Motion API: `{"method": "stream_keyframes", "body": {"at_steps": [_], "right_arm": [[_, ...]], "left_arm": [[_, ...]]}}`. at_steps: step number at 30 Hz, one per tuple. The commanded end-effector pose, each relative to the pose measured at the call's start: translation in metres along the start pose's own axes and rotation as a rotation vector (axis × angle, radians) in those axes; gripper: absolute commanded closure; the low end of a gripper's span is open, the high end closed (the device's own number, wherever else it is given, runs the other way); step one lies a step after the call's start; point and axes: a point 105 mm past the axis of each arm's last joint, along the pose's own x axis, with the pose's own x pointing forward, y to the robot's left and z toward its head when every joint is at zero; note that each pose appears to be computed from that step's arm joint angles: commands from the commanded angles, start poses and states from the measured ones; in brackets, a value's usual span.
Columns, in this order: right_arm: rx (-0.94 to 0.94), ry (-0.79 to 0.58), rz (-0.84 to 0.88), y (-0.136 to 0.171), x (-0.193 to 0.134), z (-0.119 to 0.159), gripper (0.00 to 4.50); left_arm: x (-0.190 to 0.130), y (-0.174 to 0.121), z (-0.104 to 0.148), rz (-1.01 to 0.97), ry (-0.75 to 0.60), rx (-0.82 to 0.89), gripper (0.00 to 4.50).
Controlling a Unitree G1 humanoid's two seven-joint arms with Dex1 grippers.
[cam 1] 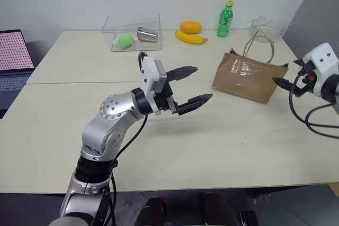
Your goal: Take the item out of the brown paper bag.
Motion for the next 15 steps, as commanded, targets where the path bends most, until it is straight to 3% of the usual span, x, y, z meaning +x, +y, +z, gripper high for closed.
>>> {"method": "stream_keyframes", "body": {"at_steps": [1,14,15], "right_arm": [[-0.044,0.022,0.013,-0.014,0.011,0.004,0.00],[0.005,0.177,0.036,-0.021,0.045,-0.008,0.00],[0.019,0.179,0.048,-0.018,0.046,-0.007,0.38]], "left_arm": [[0.003,-0.002,0.009,-0.015,-0.029,0.021,0.12],[0.003,-0.006,0.010,-0.023,-0.021,0.046,0.12],[0.003,-0.007,0.010,-0.024,-0.019,0.048,0.00]]}}
